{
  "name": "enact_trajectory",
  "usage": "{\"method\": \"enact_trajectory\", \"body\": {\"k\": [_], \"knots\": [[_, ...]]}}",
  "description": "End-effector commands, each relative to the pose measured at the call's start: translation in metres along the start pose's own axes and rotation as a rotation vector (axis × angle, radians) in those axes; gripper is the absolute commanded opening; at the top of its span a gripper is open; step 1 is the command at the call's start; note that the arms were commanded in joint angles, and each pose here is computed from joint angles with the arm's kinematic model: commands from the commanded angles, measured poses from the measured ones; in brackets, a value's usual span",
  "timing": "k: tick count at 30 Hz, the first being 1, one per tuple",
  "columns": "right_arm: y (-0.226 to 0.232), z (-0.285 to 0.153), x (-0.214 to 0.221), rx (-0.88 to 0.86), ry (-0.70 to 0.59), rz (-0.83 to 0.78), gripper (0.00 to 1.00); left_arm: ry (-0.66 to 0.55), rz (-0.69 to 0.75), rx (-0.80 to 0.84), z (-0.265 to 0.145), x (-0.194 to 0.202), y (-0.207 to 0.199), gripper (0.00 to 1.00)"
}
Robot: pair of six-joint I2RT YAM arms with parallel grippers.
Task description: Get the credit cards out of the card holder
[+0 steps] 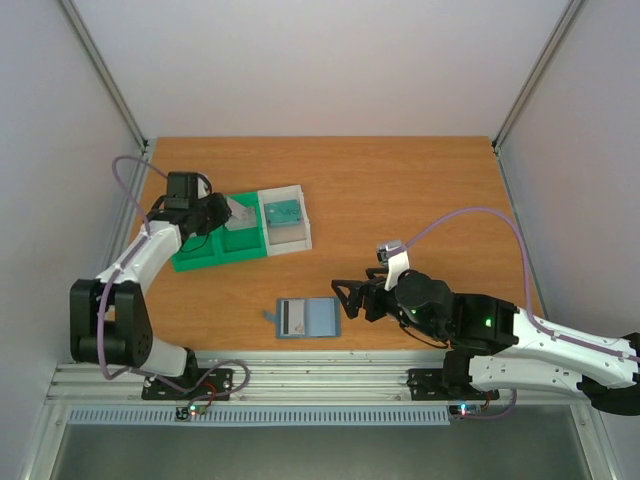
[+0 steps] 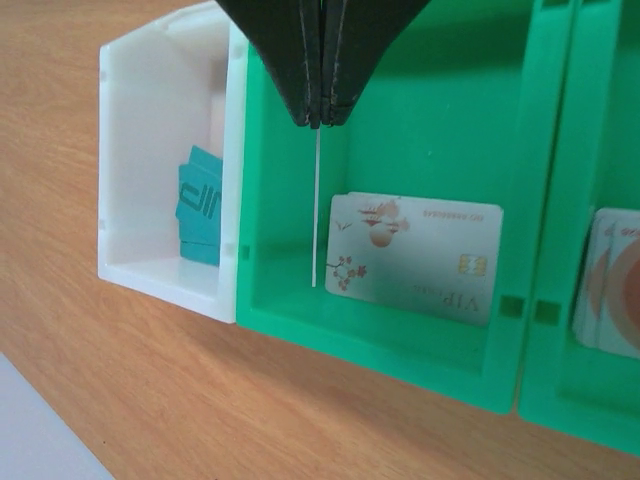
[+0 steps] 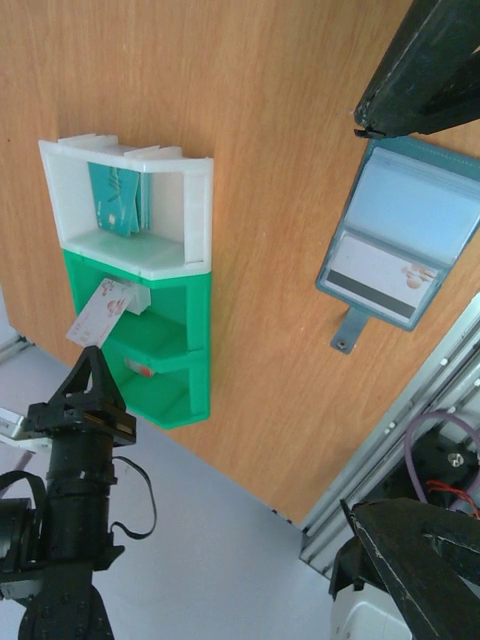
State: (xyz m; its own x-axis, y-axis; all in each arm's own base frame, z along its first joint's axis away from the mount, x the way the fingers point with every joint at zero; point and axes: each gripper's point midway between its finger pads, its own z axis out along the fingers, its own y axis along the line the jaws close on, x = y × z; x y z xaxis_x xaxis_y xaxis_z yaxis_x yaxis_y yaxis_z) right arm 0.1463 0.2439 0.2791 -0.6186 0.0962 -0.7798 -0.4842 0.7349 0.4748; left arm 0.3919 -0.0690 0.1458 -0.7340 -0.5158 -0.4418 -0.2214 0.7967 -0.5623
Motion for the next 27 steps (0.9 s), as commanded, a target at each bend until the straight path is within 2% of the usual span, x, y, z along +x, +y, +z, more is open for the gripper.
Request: {"method": "enact_trajectory", "body": {"k": [1, 7, 27], "knots": [[-0.002, -0.003, -0.005, 0.016, -0.015, -0.009, 0.98, -0.036, 0.018, 0.099, 0.014, -0.024, -0.023, 0.0], [-0.001, -0.002, -0.004, 0.025, 0.007, -0.026, 0.98, -0.015, -0.001, 0.046, 0.035, -0.021, -0.007, 0.0], [-0.001, 0.005, 0.003, 0.064, 0.057, -0.05, 0.99, -0.028, -0.02, -0.036, 0.059, -0.022, 0.016, 0.0]]}}
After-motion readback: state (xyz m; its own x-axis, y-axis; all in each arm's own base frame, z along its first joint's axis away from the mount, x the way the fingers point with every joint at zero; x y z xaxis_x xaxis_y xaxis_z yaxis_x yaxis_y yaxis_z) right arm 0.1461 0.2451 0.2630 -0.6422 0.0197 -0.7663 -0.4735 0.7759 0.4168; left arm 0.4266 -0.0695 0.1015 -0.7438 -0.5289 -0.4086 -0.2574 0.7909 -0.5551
